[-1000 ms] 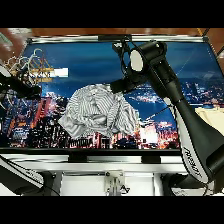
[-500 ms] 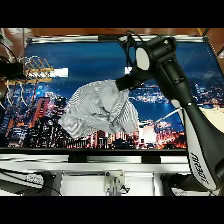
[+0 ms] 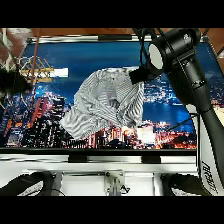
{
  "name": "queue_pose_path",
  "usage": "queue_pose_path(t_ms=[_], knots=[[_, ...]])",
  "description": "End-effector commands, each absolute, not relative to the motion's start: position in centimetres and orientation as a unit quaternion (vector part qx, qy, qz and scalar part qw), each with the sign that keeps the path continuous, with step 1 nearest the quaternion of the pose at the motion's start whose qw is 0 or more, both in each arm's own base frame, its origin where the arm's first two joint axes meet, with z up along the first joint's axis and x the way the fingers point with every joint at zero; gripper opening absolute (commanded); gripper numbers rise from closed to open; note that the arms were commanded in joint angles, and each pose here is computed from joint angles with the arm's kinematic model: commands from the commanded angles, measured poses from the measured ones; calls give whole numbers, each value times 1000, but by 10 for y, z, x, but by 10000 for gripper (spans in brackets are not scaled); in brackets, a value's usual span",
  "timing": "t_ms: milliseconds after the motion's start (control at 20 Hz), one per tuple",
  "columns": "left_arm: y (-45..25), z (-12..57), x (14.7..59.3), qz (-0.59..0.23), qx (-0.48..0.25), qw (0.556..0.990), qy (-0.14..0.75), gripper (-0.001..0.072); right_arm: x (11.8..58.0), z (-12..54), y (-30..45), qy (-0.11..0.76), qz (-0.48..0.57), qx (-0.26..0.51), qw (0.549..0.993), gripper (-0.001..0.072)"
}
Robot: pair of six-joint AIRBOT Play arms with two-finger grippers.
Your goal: Fold the shirts.
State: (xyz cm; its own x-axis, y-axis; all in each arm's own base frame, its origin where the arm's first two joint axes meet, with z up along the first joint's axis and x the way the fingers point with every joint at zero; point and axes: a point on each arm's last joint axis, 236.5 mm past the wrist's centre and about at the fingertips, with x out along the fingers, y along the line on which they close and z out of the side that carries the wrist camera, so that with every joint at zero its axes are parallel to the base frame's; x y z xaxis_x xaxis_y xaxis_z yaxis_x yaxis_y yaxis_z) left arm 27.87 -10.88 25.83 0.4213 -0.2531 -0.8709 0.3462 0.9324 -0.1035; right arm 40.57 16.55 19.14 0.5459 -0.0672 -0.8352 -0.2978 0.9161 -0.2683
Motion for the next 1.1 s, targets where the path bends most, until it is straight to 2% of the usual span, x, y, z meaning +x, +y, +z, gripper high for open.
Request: queue_pose_path(t_ms=[0, 150, 350, 550, 750, 1050], knots=[[-140, 249, 189, -225, 42, 821, 523, 57, 412, 199, 152, 458, 42, -211, 862, 82], [-163, 197, 124, -258, 60, 763, 590, 57, 413, 203, 146, 453, 31, -218, 864, 82], [-166, 113, 66, -248, 165, 679, 671, 57, 404, 218, 142, 443, 34, -208, 871, 82], [-154, 88, 69, -220, 218, 674, 671, 57, 382, 241, 151, 428, 78, -178, 883, 82], [-170, 84, 82, -269, 246, 675, 642, 57, 354, 249, 185, 428, 174, -152, 874, 82], [-213, 74, 106, -326, 255, 690, 594, 57, 333, 254, 211, 427, 249, -141, 858, 82]])
